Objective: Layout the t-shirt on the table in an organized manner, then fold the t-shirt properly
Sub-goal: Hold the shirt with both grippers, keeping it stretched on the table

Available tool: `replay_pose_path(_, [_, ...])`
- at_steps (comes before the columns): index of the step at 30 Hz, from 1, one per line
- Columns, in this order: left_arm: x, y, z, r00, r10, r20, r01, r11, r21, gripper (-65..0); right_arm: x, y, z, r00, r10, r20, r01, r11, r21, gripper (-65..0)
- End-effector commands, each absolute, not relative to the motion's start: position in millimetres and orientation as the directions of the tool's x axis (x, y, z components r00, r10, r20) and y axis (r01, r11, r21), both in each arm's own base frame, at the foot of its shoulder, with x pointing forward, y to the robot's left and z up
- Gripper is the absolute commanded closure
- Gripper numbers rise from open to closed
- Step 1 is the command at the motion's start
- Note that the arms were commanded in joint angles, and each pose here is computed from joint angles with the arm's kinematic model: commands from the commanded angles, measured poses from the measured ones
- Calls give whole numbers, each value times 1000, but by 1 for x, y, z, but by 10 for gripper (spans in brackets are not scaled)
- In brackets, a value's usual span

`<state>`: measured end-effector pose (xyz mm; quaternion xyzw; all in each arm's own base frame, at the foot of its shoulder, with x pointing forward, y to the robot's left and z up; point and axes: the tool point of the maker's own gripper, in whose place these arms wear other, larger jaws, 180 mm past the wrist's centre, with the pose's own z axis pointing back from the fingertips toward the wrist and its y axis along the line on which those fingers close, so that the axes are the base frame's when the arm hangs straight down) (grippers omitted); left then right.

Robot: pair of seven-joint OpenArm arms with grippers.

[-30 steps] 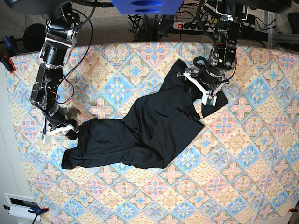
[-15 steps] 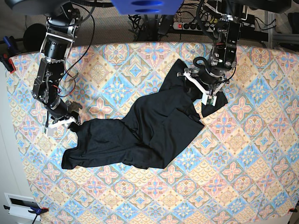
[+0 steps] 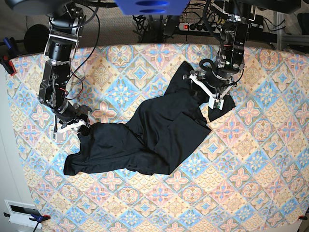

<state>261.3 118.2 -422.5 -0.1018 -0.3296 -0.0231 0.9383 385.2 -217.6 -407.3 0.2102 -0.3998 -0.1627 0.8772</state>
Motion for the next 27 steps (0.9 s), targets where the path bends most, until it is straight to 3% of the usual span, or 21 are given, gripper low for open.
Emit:
replay_pose_path(1, [260, 118, -423, 792, 23, 610, 107, 979, -176, -353, 400, -219, -388, 581, -466, 668, 91, 852, 515, -215])
replay_pose_path(9, [260, 117, -423, 792, 24, 610, 108, 978, -179, -353, 404, -214, -386, 574, -473, 668, 86, 846, 525, -215])
replay_pose_path(14, [260, 117, -421, 789, 25, 614, 108, 978, -179, -353, 449, -214, -336, 496, -475, 727, 25, 845, 534, -216])
replay_pose_path(19, [262, 116, -413, 775, 25, 631, 115, 977, -180, -353, 442, -214, -364, 544, -502, 673, 75, 827, 557, -216])
replay_pose_path(27, [262, 117, -413, 776, 24, 630, 114, 977, -178, -353, 441, -215, -365, 542, -506, 671, 80, 826, 558, -216])
